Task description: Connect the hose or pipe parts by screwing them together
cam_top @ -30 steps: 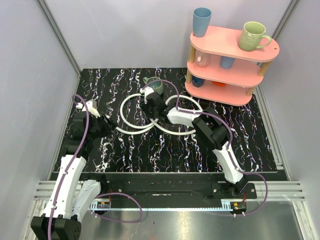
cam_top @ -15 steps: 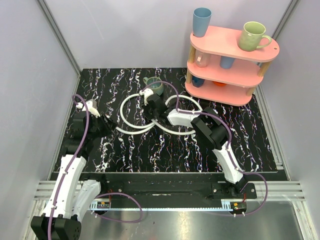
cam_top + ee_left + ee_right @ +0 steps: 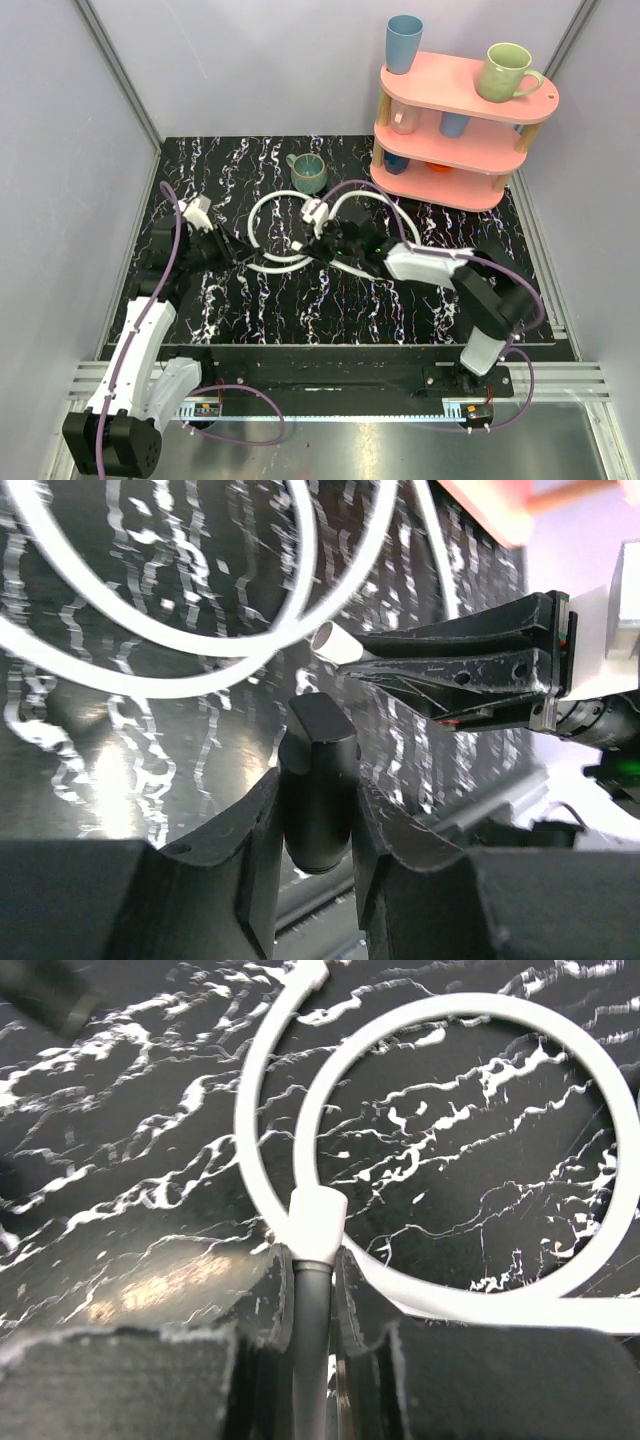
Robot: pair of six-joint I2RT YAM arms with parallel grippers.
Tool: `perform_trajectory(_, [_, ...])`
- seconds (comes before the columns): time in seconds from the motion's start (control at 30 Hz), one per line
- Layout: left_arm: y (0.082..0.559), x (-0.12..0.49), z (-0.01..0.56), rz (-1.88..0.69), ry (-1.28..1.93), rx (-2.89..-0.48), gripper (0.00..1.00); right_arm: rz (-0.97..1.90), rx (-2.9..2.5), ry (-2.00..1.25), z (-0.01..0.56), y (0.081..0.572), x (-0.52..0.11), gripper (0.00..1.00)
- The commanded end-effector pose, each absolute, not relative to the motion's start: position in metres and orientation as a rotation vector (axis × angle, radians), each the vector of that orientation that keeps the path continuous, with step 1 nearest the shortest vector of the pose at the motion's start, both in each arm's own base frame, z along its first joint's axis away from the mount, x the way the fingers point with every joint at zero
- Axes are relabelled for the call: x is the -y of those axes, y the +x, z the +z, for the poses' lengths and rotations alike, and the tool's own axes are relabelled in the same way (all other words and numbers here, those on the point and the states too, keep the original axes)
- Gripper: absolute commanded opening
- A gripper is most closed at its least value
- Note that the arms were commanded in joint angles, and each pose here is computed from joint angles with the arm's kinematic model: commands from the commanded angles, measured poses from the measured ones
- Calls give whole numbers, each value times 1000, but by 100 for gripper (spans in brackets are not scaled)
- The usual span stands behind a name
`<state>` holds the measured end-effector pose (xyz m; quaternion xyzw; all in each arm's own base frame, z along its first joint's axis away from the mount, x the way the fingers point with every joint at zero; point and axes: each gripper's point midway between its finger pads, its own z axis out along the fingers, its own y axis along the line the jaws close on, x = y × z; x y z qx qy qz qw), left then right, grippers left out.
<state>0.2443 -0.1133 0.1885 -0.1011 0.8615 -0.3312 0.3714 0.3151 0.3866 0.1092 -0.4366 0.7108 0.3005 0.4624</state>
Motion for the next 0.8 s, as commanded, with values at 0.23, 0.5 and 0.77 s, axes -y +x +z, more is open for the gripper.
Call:
perform_trajectory(0.23, [214, 175, 241, -1466, 31, -2127, 0, 956, -1262, -1183, 206, 243, -374, 0])
perform_trajectory(0.5, [206, 179, 249, -1550, -5, -2140, 0, 886, -955, -1241, 228, 209, -352, 0])
perform_trajectory(0.77, [199, 183, 251, -1639, 39, -2132, 0, 877, -734, -1270, 242, 189, -350, 0])
